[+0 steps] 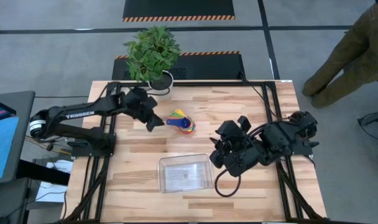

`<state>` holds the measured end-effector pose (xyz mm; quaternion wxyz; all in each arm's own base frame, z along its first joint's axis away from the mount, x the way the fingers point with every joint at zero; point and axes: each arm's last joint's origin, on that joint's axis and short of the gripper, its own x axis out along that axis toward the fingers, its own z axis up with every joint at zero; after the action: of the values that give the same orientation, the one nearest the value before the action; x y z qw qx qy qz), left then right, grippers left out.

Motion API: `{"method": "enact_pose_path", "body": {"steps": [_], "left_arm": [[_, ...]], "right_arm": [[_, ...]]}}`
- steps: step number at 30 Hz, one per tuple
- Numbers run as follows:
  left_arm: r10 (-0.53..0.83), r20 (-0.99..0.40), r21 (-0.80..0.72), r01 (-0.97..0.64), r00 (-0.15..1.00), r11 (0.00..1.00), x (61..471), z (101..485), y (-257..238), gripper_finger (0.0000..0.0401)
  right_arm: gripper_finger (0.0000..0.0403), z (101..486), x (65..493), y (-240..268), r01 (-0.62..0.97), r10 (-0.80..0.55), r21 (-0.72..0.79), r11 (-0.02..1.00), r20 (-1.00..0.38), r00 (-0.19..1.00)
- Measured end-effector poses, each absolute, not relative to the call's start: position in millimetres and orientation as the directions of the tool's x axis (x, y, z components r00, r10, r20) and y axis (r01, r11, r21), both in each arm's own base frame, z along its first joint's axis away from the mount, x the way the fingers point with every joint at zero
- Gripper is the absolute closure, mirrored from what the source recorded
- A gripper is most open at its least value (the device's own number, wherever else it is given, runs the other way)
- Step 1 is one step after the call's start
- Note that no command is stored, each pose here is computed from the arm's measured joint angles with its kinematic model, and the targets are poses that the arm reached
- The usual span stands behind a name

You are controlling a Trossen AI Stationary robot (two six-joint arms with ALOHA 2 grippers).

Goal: Nest measuring cups in basket
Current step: Stack the dark blue measuring cups on top of the orange measuring cups

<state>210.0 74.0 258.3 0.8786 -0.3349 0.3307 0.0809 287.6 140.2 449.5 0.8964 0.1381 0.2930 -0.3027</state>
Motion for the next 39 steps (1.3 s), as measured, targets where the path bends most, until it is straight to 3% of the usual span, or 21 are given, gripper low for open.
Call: {"method": "enact_pose_path", "body": {"steps": [9, 26, 39], "left_arm": [[0.071, -0.571, -0.357, -0.325, 0.818, 0.876, 238.3, 257.8, 62.1, 0.0300], [0.085, -0.698, -0.279, -0.379, 0.711, 0.883, 239.4, 236.6, 64.8, 0.0324], [0.146, -0.698, -0.244, -0.423, 0.702, 0.872, 239.5, 236.9, 66.4, 0.0324]], "right_arm": [[0.0239, 449.4, 294.1, 126.4, 0.641, -0.490, 0.038, 0.767, -0.610, 0.623], [0.0236, 448.6, 296.5, 121.5, 0.638, -0.464, 0.054, 0.768, -0.640, 0.612], [0.0240, 448.3, 296.4, 122.3, 0.631, -0.447, 0.062, 0.773, -0.652, 0.612]]}}
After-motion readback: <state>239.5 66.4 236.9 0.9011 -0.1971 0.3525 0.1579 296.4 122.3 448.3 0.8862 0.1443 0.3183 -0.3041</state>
